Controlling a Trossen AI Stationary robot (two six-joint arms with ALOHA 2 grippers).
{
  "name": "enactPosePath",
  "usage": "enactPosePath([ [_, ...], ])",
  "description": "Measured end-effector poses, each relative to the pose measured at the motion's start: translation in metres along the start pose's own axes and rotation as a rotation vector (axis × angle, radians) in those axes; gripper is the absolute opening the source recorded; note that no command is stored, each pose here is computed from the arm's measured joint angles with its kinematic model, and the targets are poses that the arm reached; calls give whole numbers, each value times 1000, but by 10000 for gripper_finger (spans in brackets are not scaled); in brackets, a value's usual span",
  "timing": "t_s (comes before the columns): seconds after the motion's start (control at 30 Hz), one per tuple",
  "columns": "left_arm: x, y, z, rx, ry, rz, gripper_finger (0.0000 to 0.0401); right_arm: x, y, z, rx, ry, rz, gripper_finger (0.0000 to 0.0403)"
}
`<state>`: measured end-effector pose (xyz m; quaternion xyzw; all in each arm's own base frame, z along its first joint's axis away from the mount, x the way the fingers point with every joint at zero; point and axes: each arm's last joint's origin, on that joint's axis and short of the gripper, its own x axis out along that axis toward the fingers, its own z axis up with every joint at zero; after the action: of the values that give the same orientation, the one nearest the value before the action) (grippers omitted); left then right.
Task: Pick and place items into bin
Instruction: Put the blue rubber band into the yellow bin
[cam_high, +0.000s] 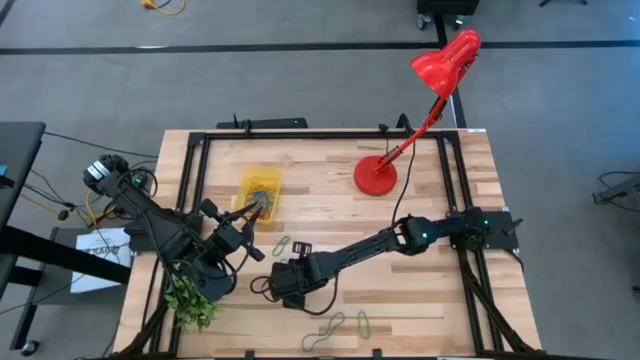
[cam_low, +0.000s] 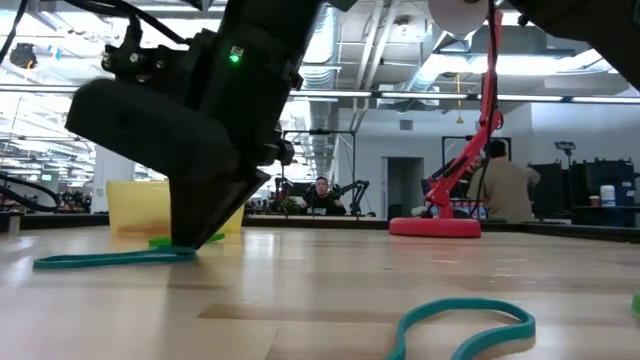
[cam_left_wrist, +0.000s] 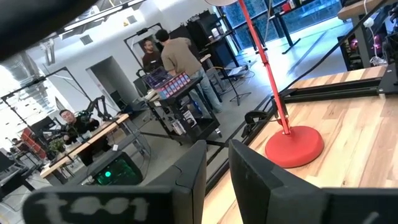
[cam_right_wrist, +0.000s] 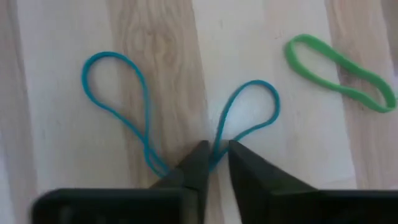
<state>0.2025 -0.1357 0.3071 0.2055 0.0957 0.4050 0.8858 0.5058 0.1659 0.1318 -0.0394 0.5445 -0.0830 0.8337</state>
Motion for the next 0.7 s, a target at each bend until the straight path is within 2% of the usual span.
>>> enactPosePath([
  [0.1,0,0,0,0,0,0,62,0,0,-1,-40,-2,-19,9],
  [0.23,0,0,0,0,0,0,62,-8,-5,2,-76,-6,-85,13],
  [0.33,0,0,0,0,0,0,62,-25,-16,3,-106,2,-178,3],
  [0.43,0,0,0,0,0,0,62,-40,-33,5,-99,21,-269,6],
  [0.6,0,0,0,-2,0,1,62,-65,-75,6,-101,72,-526,2],
  [0.7,0,0,1,-11,-1,2,62,-76,-107,15,-36,49,-583,2],
])
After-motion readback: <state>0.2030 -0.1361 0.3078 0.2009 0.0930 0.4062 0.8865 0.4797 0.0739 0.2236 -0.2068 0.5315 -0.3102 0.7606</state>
